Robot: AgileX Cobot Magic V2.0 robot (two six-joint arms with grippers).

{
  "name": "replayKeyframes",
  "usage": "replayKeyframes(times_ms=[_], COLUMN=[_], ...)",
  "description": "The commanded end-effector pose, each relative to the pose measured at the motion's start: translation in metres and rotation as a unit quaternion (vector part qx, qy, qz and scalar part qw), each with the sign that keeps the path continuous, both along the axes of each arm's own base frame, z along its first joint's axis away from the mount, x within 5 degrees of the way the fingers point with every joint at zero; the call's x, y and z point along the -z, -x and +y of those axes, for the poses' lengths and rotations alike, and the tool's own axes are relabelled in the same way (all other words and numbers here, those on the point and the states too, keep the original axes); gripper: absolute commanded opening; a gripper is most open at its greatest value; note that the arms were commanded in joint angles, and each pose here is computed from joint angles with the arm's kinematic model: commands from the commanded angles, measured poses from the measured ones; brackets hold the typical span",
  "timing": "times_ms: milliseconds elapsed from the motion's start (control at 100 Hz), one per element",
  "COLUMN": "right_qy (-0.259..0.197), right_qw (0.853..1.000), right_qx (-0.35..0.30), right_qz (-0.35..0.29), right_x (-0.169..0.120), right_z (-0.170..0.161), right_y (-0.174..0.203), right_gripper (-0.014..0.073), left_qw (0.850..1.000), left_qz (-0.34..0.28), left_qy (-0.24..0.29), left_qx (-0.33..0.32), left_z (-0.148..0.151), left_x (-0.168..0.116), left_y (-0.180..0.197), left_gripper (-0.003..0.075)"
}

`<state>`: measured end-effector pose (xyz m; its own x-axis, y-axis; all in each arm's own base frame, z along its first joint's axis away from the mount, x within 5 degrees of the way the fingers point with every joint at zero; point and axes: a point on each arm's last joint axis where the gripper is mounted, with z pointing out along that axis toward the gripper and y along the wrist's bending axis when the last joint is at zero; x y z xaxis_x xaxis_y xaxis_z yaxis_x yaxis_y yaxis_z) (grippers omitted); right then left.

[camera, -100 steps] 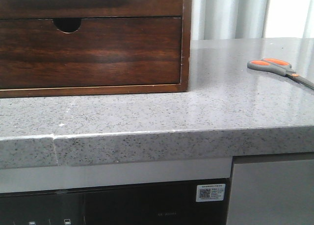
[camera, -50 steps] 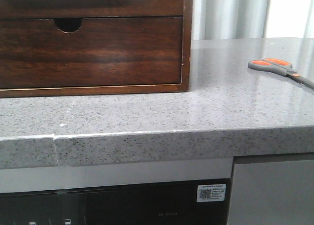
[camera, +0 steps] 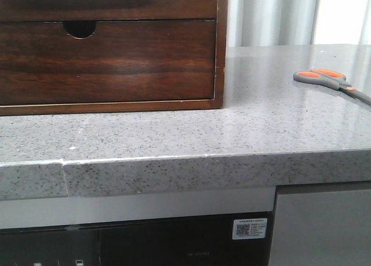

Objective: Put scissors in drawer with both arms
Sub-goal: 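Grasp the white drawer handle with the left gripper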

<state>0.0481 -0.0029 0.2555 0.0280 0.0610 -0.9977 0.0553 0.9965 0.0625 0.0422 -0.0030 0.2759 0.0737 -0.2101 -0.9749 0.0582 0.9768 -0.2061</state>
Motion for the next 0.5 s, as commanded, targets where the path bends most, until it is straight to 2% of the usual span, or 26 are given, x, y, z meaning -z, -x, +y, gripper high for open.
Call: replayKeyframes(times_ms=[0,170,310,380,490], right_qy=[0.002,-0.012,-0.017,-0.017,-0.017], right_qw=[0.999,0.999,0.999,0.998,0.998], right_qx=[0.003,0.001,-0.005,-0.005,-0.005], right_qz=[-0.033,0.045,0.051,0.055,0.062], right_x=[-0.031,-0.046,-0.047,-0.046,-0.045], right_z=[0.0,-0.001,0.0,0.0,0.0], right_y=[-0.001,-0.011,-0.013,-0.013,-0.013], right_gripper=[-0.0066,-0.0066,-0.0066,-0.0066,-0.0066], left_qw=[1.0,1.0,0.998,0.998,0.998], left_qz=[-0.026,-0.025,-0.026,-0.034,-0.047], left_qy=[0.002,-0.017,-0.05,-0.051,-0.049], left_qx=[-0.003,-0.008,-0.013,-0.015,-0.017], left_z=[0.0,0.001,0.001,0.001,0.002], left_x=[-0.026,-0.039,-0.042,-0.043,-0.046], left_y=[-0.001,-0.006,-0.012,-0.014,-0.018], left_gripper=[-0.002,-0.002,-0.0005,0.0058,0.0217])
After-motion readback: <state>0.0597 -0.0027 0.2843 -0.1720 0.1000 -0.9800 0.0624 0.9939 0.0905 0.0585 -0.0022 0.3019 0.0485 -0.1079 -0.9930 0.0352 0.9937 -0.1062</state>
